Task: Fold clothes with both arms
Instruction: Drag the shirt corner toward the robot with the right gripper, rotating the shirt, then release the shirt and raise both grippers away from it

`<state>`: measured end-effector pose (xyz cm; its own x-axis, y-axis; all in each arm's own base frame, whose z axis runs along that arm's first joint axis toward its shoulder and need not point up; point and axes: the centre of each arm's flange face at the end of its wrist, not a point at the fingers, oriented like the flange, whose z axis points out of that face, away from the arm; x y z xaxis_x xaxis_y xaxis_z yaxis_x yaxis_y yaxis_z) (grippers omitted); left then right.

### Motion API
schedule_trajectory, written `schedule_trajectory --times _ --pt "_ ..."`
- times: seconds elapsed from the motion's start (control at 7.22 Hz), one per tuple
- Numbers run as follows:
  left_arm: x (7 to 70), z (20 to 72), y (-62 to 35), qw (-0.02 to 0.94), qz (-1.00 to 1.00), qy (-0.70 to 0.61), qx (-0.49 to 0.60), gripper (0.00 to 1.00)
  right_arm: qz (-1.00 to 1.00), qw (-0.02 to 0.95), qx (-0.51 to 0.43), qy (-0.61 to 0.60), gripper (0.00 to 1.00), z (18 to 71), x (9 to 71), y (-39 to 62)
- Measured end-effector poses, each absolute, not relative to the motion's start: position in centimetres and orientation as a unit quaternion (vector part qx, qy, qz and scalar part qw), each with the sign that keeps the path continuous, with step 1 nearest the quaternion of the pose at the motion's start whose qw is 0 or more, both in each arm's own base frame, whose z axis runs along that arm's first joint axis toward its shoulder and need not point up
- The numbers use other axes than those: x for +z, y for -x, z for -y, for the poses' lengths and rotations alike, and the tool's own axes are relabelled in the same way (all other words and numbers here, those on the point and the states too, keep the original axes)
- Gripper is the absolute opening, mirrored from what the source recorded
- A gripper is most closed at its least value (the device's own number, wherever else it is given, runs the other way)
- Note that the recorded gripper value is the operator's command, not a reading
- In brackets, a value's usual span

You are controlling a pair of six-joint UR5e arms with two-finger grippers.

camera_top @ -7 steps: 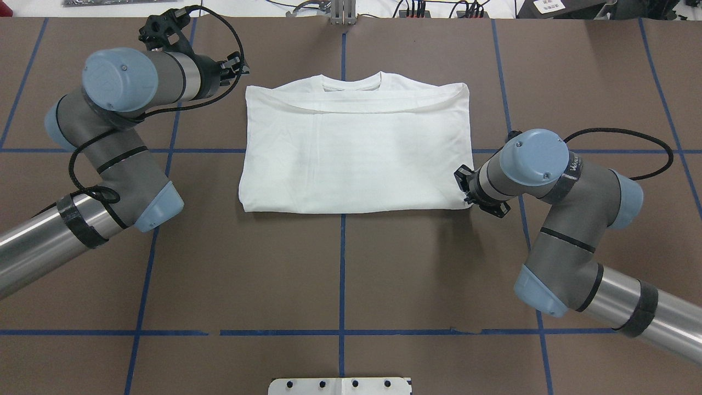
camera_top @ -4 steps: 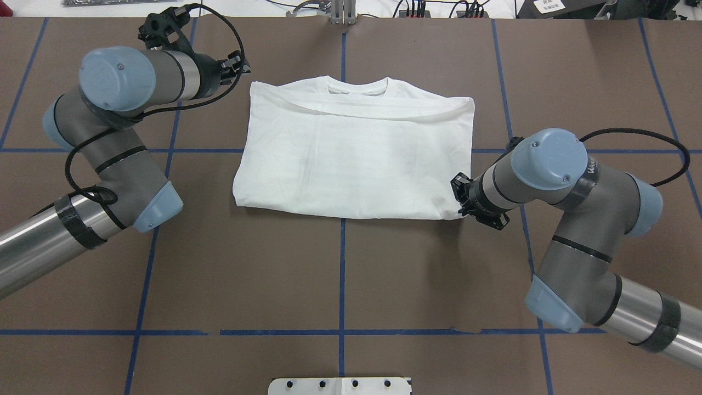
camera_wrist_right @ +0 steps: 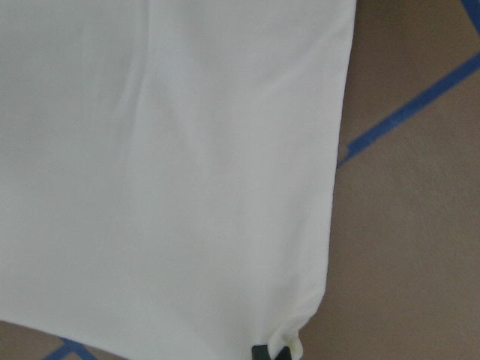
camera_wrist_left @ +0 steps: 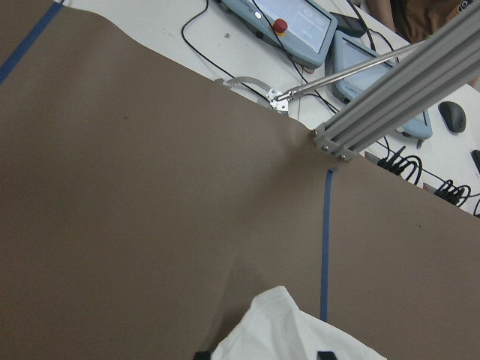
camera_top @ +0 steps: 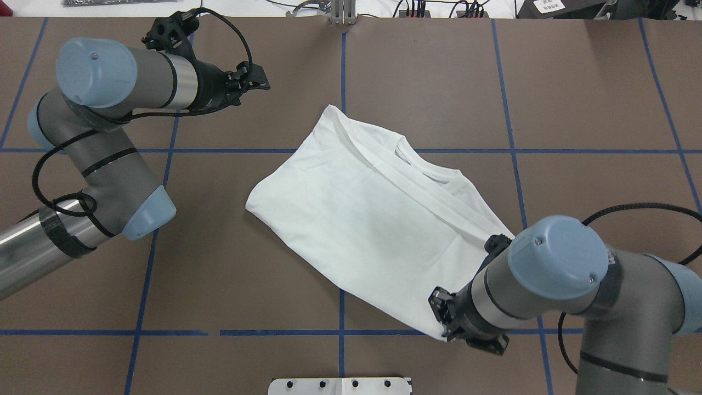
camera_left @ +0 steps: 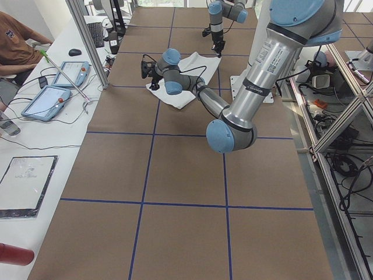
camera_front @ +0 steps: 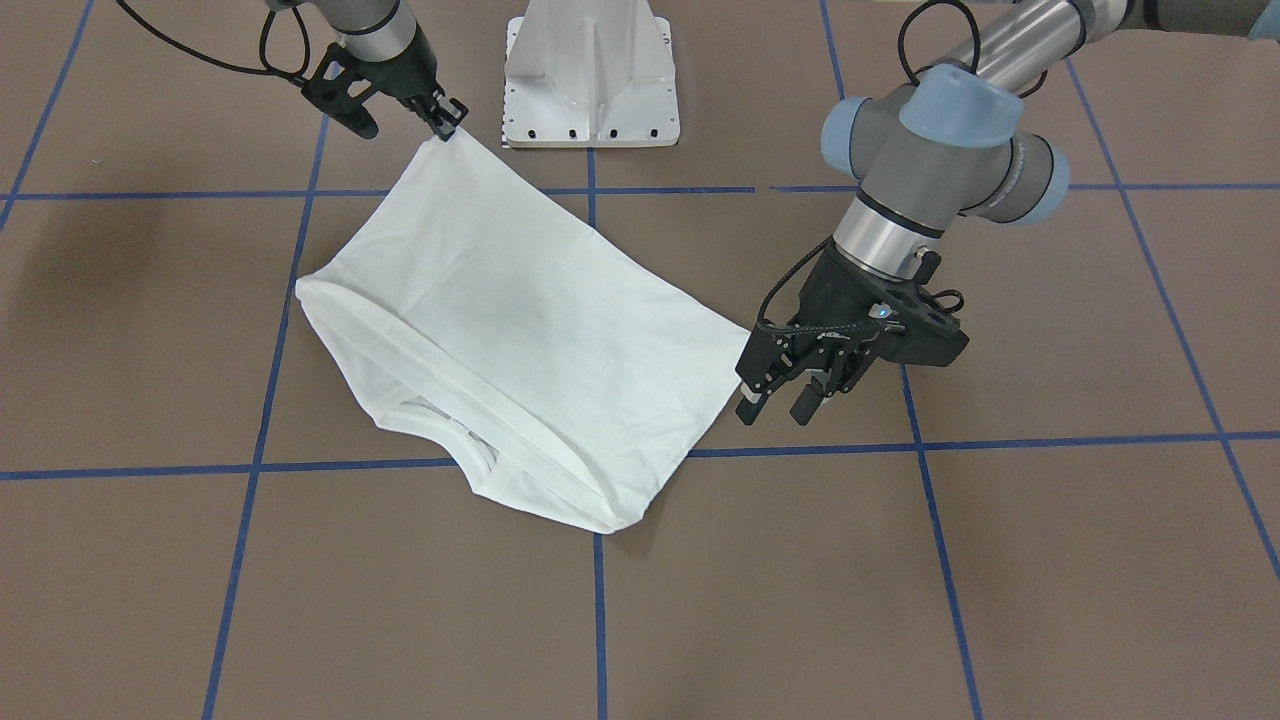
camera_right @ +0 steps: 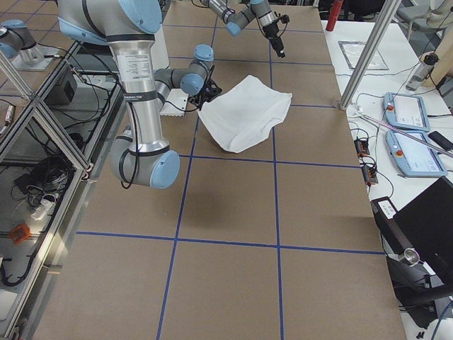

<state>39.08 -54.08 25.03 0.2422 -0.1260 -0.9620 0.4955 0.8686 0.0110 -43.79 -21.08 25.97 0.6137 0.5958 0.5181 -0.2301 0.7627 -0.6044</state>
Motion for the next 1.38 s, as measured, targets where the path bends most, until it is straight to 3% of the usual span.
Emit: schedule_trajectory --times 0.14,0.28,0.69,0.97,1.38 --pt "25.7 52.3 -38.4 0.771 -0.589 -0.149 -0.191 1.00 0.345 0.875 0.202 0.273 0.53 16.3 26.3 45.1" --pt "25.6 50.4 -38.4 0.770 -0.596 -0.140 -0.181 0.98 0.324 0.884 0.175 0.287 1.00 12.8 26.8 45.9" --pt "22.1 44.5 -40.6 0.813 -0.547 -0.064 -0.189 0.97 0.302 0.893 0.159 0.293 1.00 10.2 28.0 46.0" --pt "22.0 39.9 -44.1 0.821 -0.533 -0.002 -0.204 0.97 0.327 0.879 0.215 0.271 1.00 16.2 27.4 44.1" --pt "24.8 35.4 -49.8 0.840 -0.501 0.050 -0.203 0.95 0.385 0.848 0.321 0.171 1.00 31.9 25.4 41.7"
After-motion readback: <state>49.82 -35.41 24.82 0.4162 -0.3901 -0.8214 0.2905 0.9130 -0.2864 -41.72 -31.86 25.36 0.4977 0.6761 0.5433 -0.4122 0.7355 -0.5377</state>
